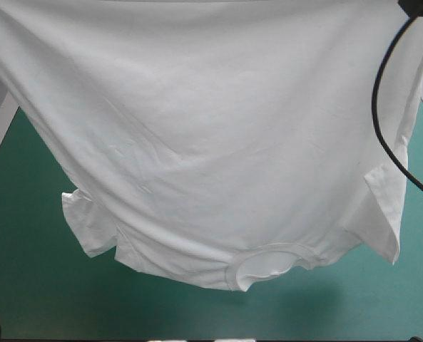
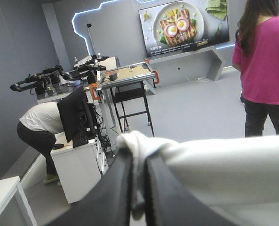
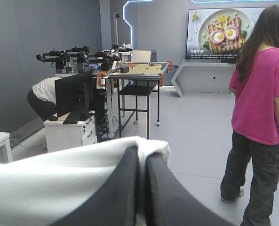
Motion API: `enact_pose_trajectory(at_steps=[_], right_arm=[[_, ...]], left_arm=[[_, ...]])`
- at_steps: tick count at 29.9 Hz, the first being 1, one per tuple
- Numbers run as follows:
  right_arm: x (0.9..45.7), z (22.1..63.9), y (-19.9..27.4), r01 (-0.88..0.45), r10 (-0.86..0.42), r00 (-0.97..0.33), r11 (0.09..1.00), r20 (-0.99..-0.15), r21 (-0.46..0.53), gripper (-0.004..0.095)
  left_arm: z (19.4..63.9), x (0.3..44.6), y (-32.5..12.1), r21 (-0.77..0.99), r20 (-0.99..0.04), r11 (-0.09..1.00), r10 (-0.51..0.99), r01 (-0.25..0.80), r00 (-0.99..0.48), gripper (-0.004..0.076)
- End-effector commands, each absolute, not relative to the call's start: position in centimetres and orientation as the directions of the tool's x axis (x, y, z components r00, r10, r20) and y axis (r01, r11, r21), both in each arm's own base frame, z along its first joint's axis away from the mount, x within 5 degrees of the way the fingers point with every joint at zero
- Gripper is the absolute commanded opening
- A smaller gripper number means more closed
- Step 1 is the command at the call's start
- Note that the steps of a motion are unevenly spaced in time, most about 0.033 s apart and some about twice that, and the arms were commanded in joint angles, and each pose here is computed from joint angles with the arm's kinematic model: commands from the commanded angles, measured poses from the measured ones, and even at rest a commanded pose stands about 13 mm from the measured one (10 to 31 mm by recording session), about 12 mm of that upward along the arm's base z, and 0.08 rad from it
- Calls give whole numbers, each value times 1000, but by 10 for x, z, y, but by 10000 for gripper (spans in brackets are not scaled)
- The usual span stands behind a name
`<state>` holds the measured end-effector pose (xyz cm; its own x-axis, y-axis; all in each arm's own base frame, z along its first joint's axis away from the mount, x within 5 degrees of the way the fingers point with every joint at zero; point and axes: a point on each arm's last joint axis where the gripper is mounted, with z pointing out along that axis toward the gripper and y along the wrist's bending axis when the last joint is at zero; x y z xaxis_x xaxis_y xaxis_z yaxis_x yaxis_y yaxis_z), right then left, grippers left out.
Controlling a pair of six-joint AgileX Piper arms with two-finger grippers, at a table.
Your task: Fold the cloth
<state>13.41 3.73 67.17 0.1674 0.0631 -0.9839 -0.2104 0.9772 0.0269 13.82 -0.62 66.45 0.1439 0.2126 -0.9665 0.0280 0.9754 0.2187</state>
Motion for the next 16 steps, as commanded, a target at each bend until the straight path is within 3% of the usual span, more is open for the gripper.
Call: enact_pose_trajectory(at_steps=[1, 9, 16], right_arm=[[162, 677, 48, -194, 46, 284, 981, -958, -11, -15], [239, 666, 84, -224, 60, 394, 974, -917, -33, -15], [253, 665, 94, -267, 106, 453, 963, -885, -22, -15]], left_arm=[[668, 167, -9, 212, -955, 977, 201, 33, 217, -9], [651, 246, -13, 199, -954, 978, 180, 58, 239, -9], [659, 249, -11, 216, -922, 976, 200, 11, 333, -9]])
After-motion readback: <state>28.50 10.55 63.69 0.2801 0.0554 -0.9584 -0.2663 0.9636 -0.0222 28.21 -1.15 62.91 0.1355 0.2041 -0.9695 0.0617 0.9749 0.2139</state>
